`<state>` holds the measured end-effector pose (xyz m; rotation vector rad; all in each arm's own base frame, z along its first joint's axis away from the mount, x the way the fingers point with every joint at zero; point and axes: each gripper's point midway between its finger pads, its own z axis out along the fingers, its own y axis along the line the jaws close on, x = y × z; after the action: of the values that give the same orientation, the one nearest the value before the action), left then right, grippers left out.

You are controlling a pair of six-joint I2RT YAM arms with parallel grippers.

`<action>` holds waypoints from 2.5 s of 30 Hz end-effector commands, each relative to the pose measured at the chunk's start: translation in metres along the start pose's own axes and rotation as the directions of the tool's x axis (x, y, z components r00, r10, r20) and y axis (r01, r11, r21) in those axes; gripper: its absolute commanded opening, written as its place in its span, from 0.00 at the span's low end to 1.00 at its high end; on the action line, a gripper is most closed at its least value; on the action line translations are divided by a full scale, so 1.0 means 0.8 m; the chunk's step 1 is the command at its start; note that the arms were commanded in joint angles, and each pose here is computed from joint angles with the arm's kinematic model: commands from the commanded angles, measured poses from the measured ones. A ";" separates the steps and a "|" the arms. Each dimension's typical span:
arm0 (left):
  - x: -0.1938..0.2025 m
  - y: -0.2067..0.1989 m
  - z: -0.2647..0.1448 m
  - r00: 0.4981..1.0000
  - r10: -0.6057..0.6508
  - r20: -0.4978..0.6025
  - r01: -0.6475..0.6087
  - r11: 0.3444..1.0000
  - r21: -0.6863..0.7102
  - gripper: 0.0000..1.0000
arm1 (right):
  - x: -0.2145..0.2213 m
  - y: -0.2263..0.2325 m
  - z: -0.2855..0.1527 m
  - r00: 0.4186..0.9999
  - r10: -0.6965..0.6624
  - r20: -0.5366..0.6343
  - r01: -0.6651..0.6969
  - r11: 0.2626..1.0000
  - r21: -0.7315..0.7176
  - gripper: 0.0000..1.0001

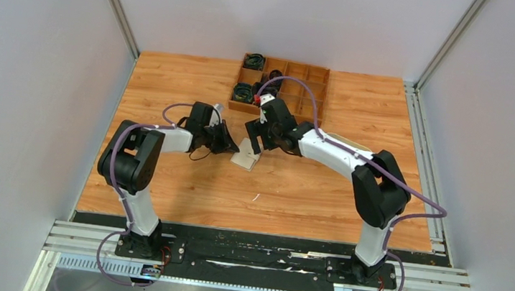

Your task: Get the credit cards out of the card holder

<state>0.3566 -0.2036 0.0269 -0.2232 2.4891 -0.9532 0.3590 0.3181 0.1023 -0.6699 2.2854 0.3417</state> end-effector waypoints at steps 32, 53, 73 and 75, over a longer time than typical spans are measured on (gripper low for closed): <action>-0.001 0.015 -0.005 0.998 -0.029 0.047 0.031 0.998 -0.052 0.00 | 0.037 0.066 0.061 0.978 -0.193 -0.076 0.183 0.975 -0.129 0.67; 0.003 0.022 -0.005 0.998 -0.031 0.048 0.034 0.997 -0.073 0.00 | 0.048 0.044 0.048 0.978 -0.187 -0.092 0.177 0.978 -0.109 0.00; -0.018 -0.014 -0.027 0.995 0.015 0.095 -0.014 1.000 -0.014 0.93 | 0.071 0.014 0.020 0.998 0.055 -0.019 -0.058 0.961 -0.272 0.00; -0.022 -0.035 -0.039 0.993 0.076 0.092 -0.078 0.997 0.015 1.00 | 0.059 0.016 0.013 0.999 0.054 0.006 -0.050 0.960 -0.276 0.00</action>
<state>0.3611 -0.2013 0.0530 -0.2605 2.3997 -0.9488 0.3269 0.3140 0.0521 -0.7689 2.2886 0.6563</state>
